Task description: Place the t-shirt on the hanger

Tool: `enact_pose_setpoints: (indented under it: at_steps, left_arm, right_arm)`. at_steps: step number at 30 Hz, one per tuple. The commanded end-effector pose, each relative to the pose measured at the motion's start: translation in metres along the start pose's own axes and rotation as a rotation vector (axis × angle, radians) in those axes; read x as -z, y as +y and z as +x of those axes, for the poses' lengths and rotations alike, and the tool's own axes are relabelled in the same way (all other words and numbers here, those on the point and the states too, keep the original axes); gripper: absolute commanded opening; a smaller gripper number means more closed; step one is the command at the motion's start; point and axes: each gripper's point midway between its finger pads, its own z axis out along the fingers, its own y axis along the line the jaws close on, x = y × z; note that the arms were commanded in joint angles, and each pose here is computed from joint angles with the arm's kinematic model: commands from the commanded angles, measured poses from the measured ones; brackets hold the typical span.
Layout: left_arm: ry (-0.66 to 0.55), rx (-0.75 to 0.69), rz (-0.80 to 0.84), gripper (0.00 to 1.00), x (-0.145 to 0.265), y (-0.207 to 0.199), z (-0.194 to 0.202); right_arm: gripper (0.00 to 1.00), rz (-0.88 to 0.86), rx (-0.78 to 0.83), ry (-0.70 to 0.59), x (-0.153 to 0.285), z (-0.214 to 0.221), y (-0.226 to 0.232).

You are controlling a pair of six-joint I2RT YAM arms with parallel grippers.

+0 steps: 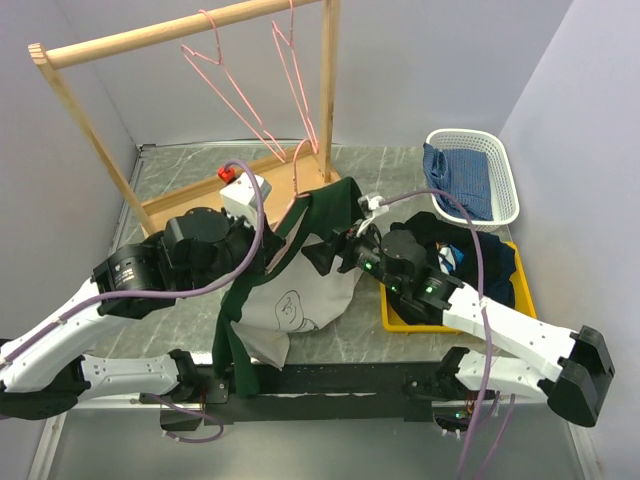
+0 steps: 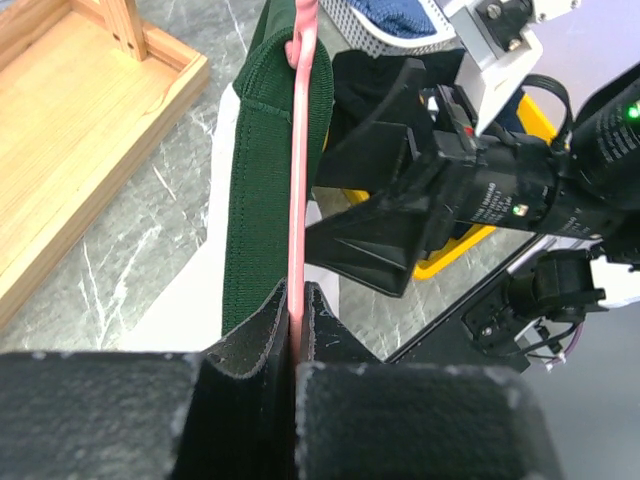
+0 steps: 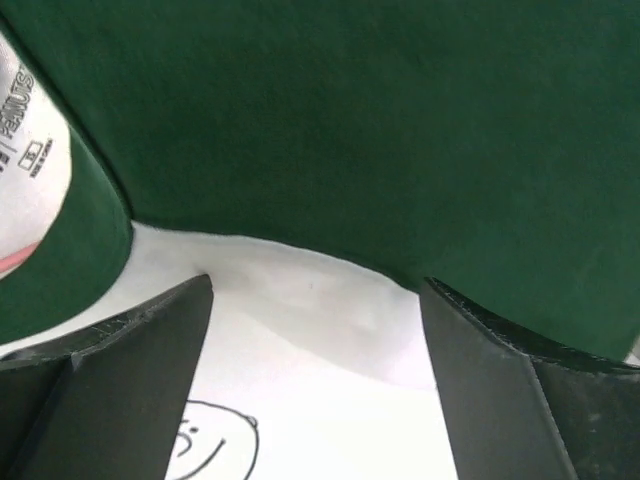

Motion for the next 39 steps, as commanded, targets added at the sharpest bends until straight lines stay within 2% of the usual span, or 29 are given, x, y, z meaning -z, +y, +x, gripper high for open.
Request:
enact_pose_setpoints:
  at_steps: [1,2,4,5,7,8,9,13,16,19,20,22,27,28,31,33,34,36,37,39]
  left_arm:
    - [-0.087,0.022,0.058,0.01,0.013,-0.011,-0.033]
    - [-0.093,0.022,0.058,0.01,0.014,-0.011,-0.035]
    - [-0.096,0.019,0.054,0.01,0.016,-0.010,-0.037]
    - [-0.099,0.015,0.057,0.01,0.018,-0.010,-0.039]
    - [-0.098,0.008,0.058,0.01,0.018,-0.011,-0.041]
    - [-0.096,0.003,0.055,0.01,0.019,-0.010,-0.042]
    - [-0.094,-0.001,0.051,0.01,0.019,-0.010,-0.042]
    - [-0.103,-0.009,0.044,0.01,0.023,-0.007,-0.045]
    - [-0.100,-0.008,0.043,0.01,0.024,-0.007,-0.045]
    - [-0.095,-0.011,0.031,0.01,0.023,-0.004,-0.043]
    - [-0.095,-0.010,0.029,0.01,0.022,-0.005,-0.043]
    - [-0.095,-0.012,0.031,0.01,0.021,-0.005,-0.044]
    - [-0.096,-0.017,0.023,0.01,0.018,-0.006,-0.047]
    - [-0.094,-0.018,0.025,0.01,0.016,-0.007,-0.047]
    - [-0.092,-0.020,0.031,0.01,0.015,-0.009,-0.048]
    - [-0.093,-0.019,0.033,0.01,0.015,-0.009,-0.049]
    - [-0.092,-0.021,0.031,0.01,0.015,-0.009,-0.049]
    - [-0.093,-0.021,0.033,0.01,0.016,-0.009,-0.050]
    - [-0.095,-0.021,0.035,0.01,0.017,-0.009,-0.050]
    - [-0.092,-0.025,0.034,0.01,0.018,-0.008,-0.049]
  right_arm:
    - [0.84,-0.054,0.000,-0.110,-0.011,-0.029,0.015]
    - [0.69,-0.043,-0.004,-0.119,-0.012,-0.031,0.014]
    - [0.52,-0.025,-0.012,-0.145,-0.010,-0.039,0.012]
    - [0.38,-0.018,-0.013,-0.151,-0.010,-0.043,0.012]
    - [0.21,0.012,-0.014,-0.157,-0.007,-0.049,0.009]
    - [0.08,0.034,-0.013,-0.166,-0.006,-0.053,0.006]
    - [0.01,0.053,-0.013,-0.173,0.000,-0.057,0.004]
    - [0.00,0.140,-0.022,-0.222,0.014,-0.084,-0.017]
    - [0.00,0.115,-0.023,-0.213,0.022,-0.098,-0.015]
    - [0.14,0.011,-0.026,-0.191,0.030,-0.109,0.011]
    - [0.34,-0.024,-0.034,-0.166,0.030,-0.105,0.020]
    - [0.53,-0.060,-0.051,-0.158,0.033,-0.107,0.035]
    - [0.61,-0.103,-0.059,-0.130,0.034,-0.099,0.074]
    - [0.65,-0.072,-0.069,-0.142,0.031,-0.100,0.073]
    - [0.67,-0.019,-0.094,-0.107,0.015,-0.091,0.068]
    - [0.63,0.024,-0.120,-0.114,0.011,-0.092,0.062]
    - [0.55,0.056,-0.124,-0.114,0.008,-0.091,0.056]
    - [0.44,0.119,-0.129,-0.127,0.008,-0.094,0.047]
    - [0.32,0.138,-0.128,-0.134,0.008,-0.097,0.043]
    - [0.19,0.184,-0.123,-0.153,0.012,-0.106,0.036]
